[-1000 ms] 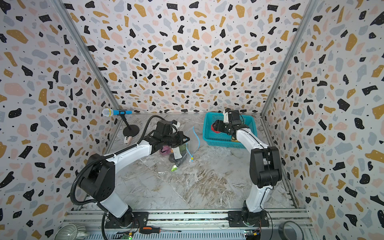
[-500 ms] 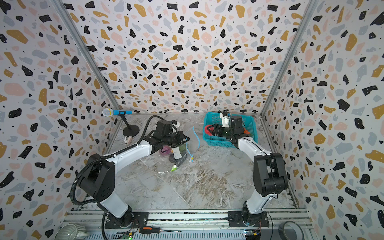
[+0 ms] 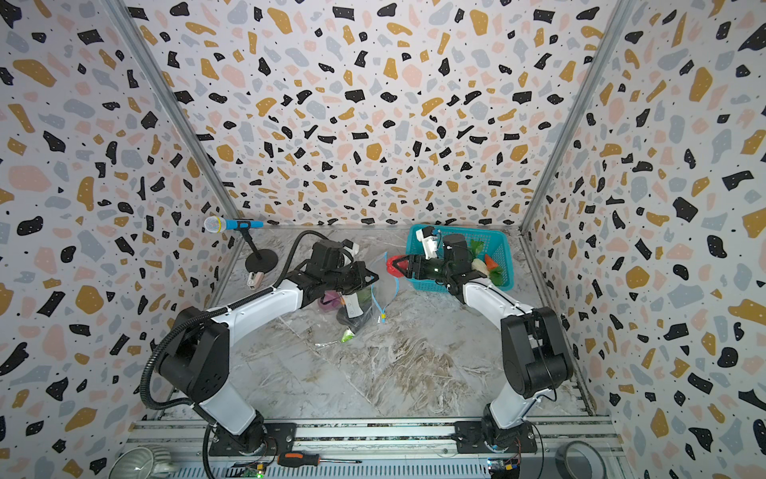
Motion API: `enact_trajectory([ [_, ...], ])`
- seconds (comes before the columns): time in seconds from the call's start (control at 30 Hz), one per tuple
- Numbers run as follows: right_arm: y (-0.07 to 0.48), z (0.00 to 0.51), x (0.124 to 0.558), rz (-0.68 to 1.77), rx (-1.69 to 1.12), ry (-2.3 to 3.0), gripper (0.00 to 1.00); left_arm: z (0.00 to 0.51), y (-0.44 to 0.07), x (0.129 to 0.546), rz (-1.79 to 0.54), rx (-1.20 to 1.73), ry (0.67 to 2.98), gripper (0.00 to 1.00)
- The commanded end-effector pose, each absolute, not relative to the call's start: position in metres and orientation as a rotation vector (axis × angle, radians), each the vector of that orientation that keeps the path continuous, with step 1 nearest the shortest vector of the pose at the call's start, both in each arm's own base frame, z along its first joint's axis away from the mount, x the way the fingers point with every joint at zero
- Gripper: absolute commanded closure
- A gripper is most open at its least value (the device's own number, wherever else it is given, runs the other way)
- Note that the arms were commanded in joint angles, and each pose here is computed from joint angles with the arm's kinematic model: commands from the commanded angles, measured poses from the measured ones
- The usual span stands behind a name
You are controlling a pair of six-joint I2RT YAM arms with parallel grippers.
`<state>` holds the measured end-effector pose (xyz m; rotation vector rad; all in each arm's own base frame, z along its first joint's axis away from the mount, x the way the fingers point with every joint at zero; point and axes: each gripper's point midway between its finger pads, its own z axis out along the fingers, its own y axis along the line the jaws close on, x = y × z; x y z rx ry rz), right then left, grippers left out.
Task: Place the food in the zip-top bag and seal the zipper
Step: 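Lift the red pepper with the right gripper and carry it to the bag mouth, then lower the red pepper into the bag held open by the left gripper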
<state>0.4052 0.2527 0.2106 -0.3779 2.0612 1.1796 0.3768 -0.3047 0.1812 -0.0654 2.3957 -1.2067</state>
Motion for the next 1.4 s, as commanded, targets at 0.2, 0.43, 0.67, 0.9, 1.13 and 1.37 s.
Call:
enact_trajectory([
  [0.2,0.269,0.21,0.398,1.222,-0.427,2.053,0.39,0.21,-0.307,0.378,-1.24,-0.026,2.319,1.0],
  [0.43,0.276,0.203,0.395,1.237,-0.442,2.067,0.39,0.209,-0.307,0.377,-1.24,-0.028,2.321,1.0],
  [0.67,0.281,0.192,0.392,1.246,-0.45,2.088,0.39,0.212,-0.306,0.377,-1.239,-0.03,2.313,1.0],
  [0.9,0.281,0.181,0.39,1.25,-0.449,2.108,0.39,0.215,-0.305,0.376,-1.231,-0.028,2.312,1.0],
  [1.13,0.28,0.173,0.387,1.241,-0.449,2.129,0.39,0.218,-0.304,0.375,-1.229,-0.028,2.306,1.0],
  [1.37,0.283,0.168,0.386,1.237,-0.459,2.144,0.39,0.219,-0.31,0.372,-1.233,-0.012,2.306,1.0],
])
